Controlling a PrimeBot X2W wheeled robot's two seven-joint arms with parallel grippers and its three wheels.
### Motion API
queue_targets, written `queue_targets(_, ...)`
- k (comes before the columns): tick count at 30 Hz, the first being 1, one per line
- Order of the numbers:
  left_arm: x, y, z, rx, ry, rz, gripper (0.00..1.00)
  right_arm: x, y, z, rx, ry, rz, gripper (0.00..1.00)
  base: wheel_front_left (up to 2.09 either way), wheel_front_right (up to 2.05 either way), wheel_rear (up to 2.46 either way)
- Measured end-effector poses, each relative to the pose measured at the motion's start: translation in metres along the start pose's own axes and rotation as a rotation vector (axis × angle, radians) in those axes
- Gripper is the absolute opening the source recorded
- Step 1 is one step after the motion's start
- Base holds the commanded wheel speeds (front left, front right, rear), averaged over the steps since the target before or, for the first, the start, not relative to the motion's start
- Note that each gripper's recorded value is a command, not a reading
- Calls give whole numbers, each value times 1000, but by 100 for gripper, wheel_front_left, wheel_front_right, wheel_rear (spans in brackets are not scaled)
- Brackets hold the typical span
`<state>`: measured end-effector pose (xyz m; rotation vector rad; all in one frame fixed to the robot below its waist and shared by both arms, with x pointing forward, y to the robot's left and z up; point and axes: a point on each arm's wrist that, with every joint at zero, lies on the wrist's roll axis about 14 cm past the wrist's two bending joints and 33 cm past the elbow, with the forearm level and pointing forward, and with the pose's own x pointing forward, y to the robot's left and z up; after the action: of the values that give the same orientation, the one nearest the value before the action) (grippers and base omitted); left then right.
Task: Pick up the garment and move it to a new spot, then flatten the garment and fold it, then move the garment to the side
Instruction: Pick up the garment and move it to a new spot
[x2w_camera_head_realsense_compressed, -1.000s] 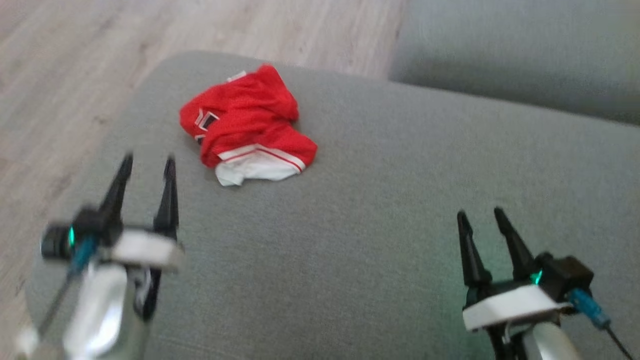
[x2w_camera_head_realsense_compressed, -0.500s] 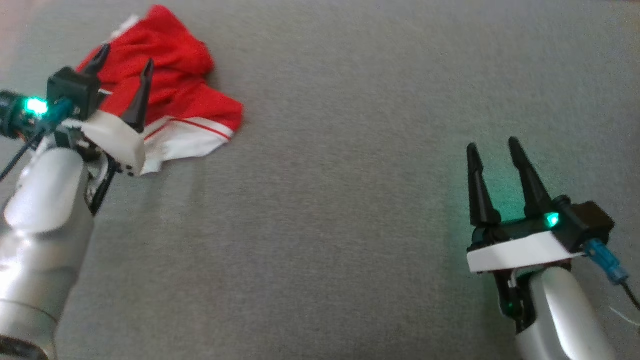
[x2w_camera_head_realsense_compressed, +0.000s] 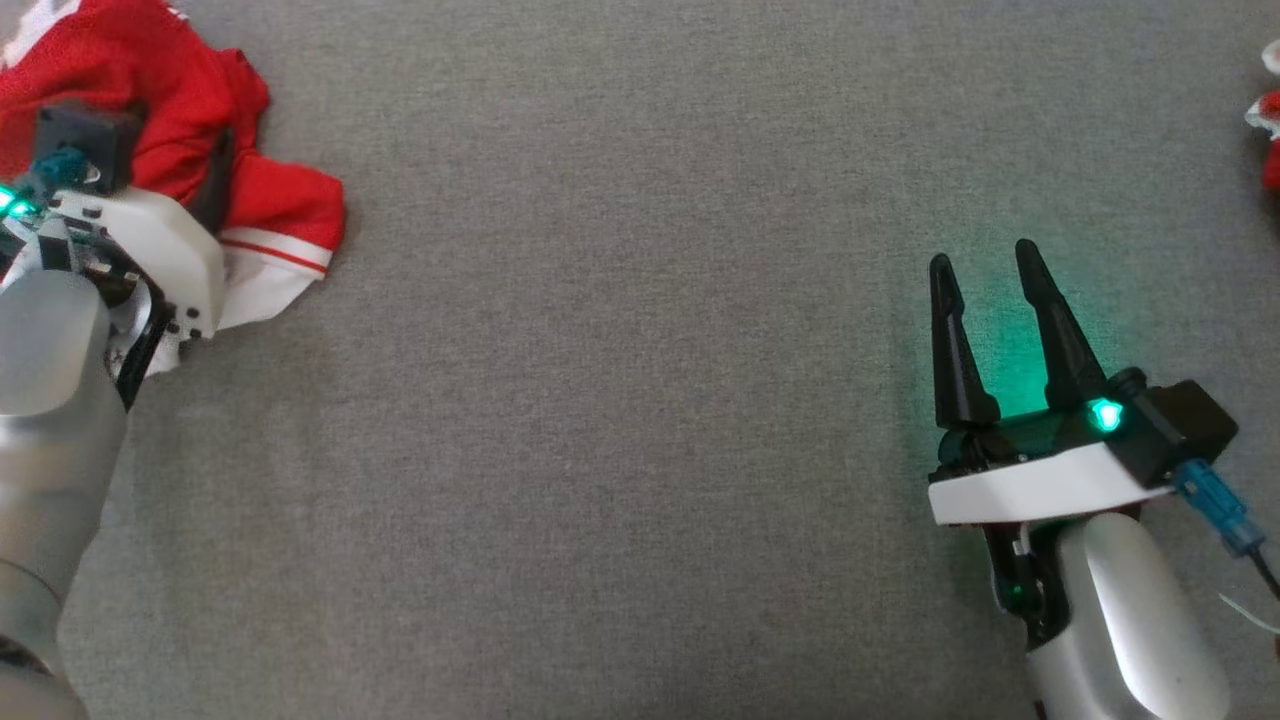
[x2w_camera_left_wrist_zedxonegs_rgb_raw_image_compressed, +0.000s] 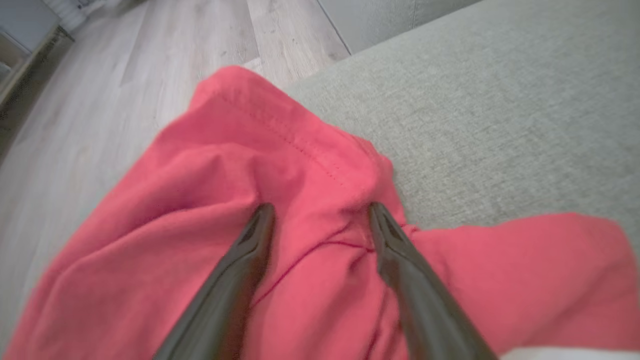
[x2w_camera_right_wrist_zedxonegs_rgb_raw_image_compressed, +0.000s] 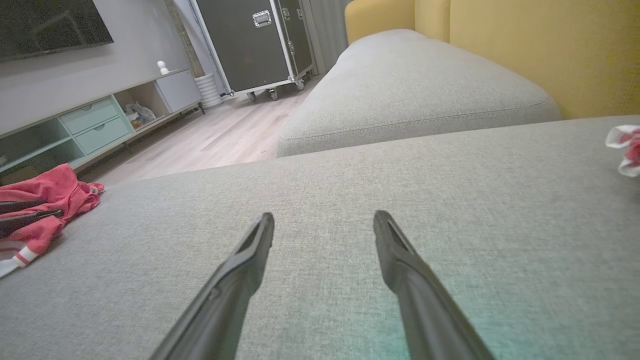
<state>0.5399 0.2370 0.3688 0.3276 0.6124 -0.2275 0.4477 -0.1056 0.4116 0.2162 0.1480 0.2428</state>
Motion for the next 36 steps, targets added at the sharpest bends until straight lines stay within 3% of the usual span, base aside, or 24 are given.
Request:
queue_targets(1, 2, -3, -2, -7, 13, -8, 26, 0, -1, 0, -1, -1, -2, 100, 0, 0, 0)
queue_targets(2, 2, -5, -2, -11, 19, -15, 0, 1, -1, 1, -2, -4, -3, 100, 0, 0, 0)
queue_targets(9, -5, -4, 28, -42, -135, -19, 0, 3, 1, 14, -9, -38, 5, 100, 0, 0, 0)
queue_targets(10, -12, 1, 50, -47, -235, -7, 0, 2, 3, 20, -5, -51, 8, 100, 0, 0, 0)
queue_targets(12, -17, 3, 62, -50, -276, -1, 0, 0, 4, 23, -6, -58, 9, 100, 0, 0, 0)
queue_targets(19, -87, 2, 201, -83, -729, 6, 0, -10, 14, 47, -16, -112, 25, 100, 0, 0, 0)
queue_targets(21, -112, -5, 221, -87, -828, -5, 0, -15, 17, 53, -17, -124, 30, 100, 0, 0, 0)
queue_targets(28, -146, -71, 206, -99, -883, -132, 0, -35, 28, 61, -10, -141, 46, 100, 0, 0, 0)
queue_targets(36, -147, -160, 226, -79, -918, -353, 0, -51, 15, 71, -2, -168, -1, 100, 0, 0, 0)
